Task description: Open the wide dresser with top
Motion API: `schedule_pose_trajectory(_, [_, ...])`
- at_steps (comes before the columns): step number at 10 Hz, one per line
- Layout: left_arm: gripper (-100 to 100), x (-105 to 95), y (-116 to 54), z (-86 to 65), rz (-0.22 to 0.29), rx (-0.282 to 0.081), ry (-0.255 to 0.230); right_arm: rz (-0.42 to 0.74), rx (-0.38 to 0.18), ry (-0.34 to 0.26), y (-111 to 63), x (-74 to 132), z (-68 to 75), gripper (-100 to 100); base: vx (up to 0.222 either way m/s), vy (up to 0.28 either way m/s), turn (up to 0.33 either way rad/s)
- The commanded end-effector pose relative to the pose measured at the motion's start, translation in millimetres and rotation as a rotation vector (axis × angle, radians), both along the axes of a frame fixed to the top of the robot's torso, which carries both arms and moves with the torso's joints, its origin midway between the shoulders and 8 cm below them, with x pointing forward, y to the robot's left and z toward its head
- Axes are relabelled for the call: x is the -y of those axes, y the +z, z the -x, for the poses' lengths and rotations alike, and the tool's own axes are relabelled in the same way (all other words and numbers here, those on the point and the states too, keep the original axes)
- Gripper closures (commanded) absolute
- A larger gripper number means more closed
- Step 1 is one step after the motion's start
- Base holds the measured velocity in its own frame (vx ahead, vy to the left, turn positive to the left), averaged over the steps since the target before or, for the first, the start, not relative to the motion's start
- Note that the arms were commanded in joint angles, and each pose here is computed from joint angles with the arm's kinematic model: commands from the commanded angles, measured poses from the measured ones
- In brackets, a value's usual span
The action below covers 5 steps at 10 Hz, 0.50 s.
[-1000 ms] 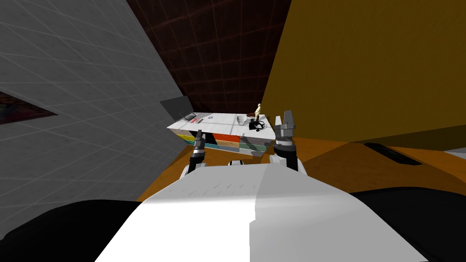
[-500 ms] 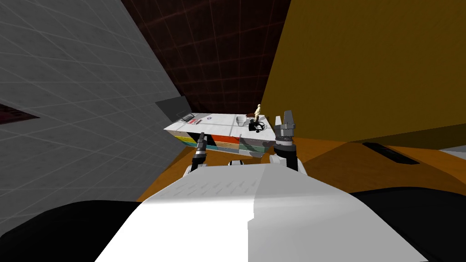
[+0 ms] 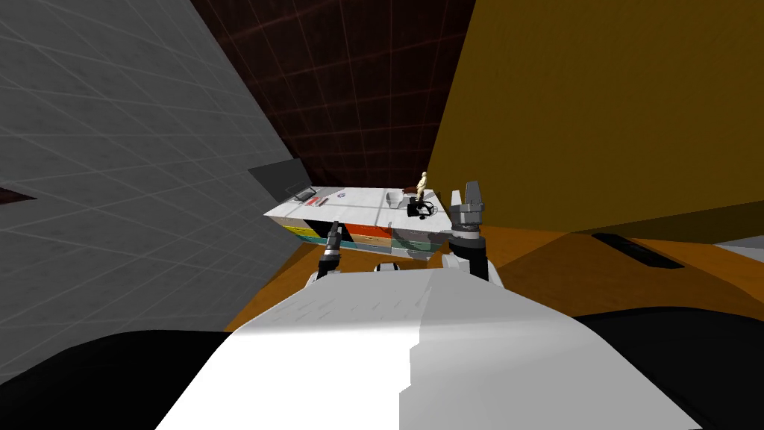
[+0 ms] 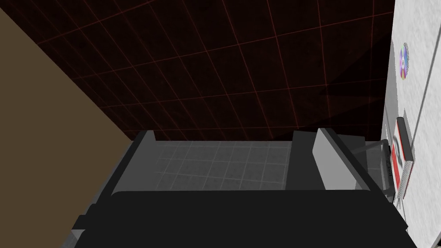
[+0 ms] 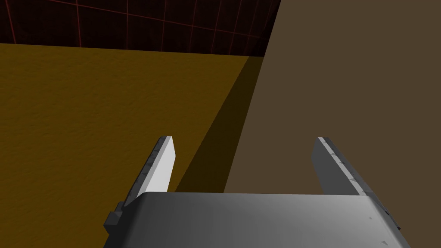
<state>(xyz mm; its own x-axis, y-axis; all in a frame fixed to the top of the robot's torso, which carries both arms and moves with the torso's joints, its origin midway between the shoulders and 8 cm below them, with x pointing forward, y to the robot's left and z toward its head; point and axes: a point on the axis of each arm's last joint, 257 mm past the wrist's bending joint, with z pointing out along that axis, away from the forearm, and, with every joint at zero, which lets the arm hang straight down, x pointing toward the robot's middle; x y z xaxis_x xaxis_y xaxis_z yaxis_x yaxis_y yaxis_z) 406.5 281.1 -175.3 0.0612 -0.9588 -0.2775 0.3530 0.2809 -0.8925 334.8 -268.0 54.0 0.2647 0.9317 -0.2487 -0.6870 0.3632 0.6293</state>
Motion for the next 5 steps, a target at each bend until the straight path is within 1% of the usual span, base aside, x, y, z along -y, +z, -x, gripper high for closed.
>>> schedule_pose_trajectory(1, [-100,0.1,-19.4,-2.2,-0.016,-0.017,-0.007,0.0,0.0,0.0,0.0,0.0,0.0,0,0.073,-0.01,-0.041])
schedule_pose_trajectory(2, [-100,-1.8,-29.7,-1.8,-0.015,-0.039,-0.004,0.0,0.0,0.0,0.0,0.0,0.0,0,0.061,-0.001,-0.019])
schedule_pose_trajectory(3, [-100,-0.5,-35.9,-2.6,-0.022,-0.041,-0.008,0.0,0.0,0.0,0.0,0.0,0.0,0,0.068,0.003,-0.026])
schedule_pose_trajectory(5, [-100,-1.2,-54.1,-2.4,-0.026,-0.068,-0.008,0.0,0.0,0.0,0.0,0.0,0.0,0,0.055,-0.003,-0.023])
